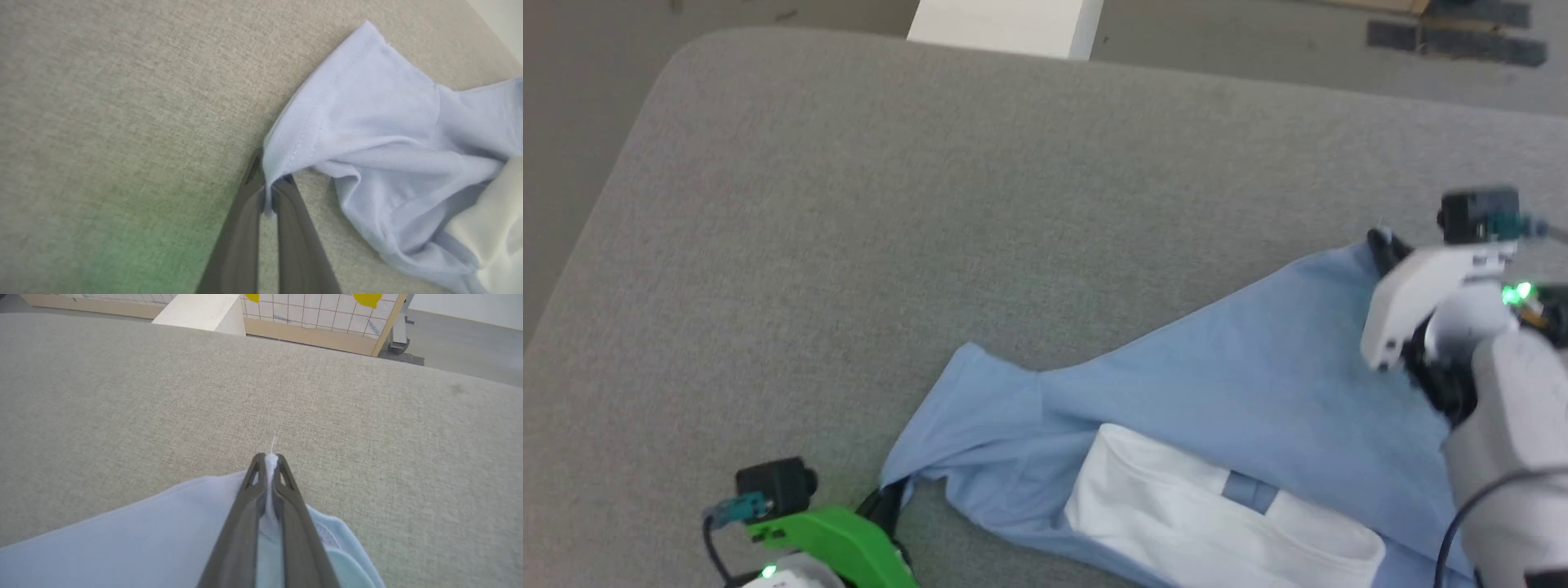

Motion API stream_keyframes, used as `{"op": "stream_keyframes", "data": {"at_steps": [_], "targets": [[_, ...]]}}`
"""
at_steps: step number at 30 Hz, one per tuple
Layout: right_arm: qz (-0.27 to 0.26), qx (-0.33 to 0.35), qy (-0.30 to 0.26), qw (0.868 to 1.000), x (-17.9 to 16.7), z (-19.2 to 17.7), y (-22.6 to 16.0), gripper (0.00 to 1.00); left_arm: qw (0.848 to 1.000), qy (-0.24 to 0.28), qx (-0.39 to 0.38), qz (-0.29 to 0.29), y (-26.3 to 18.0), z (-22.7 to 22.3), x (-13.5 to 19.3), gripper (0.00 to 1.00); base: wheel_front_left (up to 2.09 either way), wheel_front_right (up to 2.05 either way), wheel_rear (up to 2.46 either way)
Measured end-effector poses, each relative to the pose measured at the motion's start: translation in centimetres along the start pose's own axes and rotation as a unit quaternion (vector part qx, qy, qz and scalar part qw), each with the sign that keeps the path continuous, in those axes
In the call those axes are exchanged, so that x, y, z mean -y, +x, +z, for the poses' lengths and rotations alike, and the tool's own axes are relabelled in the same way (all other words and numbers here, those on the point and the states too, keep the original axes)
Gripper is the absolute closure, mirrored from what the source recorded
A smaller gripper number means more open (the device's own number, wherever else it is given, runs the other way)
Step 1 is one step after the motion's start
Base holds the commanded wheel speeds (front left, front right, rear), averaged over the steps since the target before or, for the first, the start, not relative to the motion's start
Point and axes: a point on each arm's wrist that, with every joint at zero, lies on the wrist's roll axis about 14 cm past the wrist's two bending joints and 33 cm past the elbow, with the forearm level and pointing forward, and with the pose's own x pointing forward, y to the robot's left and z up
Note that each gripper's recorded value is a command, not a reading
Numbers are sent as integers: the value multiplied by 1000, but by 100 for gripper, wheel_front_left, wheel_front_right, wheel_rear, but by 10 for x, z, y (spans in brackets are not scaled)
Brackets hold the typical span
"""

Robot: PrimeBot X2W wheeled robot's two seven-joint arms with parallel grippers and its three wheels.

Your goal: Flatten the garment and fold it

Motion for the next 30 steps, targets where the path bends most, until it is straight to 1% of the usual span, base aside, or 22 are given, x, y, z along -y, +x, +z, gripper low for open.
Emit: {"op": "stream_keyframes", "data": {"at_steps": [3, 7, 13, 15, 17, 20, 23, 27, 30], "targets": [[-4, 49, 19, 999, 2, 2, -24, 100, 1000, 7, 8, 3, -6, 3, -4, 100, 0, 0, 0], [-33, 94, 46, 994, 20, 1, -63, 100, 999, 21, 35, -6, -10, 16, 1, 100, 0, 0, 0], [-87, 123, 82, 985, 50, -7, -123, 100, 993, 49, 98, -41, -13, 49, 23, 100, 0, 0, 0], [-101, 126, 84, 983, 57, -7, -141, 100, 990, 55, 120, -57, -15, 62, 34, 100, 0, 0, 0], [-115, 138, 82, 980, 65, 1, -160, 100, 984, 58, 148, -79, -17, 80, 48, 100, 0, 0, 0], [-130, 157, 67, 977, 75, 21, -183, 100, 972, 69, 188, -122, -20, 111, 76, 100, 0, 0, 0], [-138, 166, 36, 976, 82, 41, -201, 100, 957, 86, 220, -167, -25, 141, 105, 100, 0, 0, 0], [-143, 187, -31, 971, 90, 92, -218, 100, 933, 103, 250, -236, -32, 185, 154, 100, 0, 0, 0], [-142, 201, -74, 966, 93, 129, -222, 100, 915, 112, 279, -269, -37, 220, 183, 100, 0, 0, 0]]}}
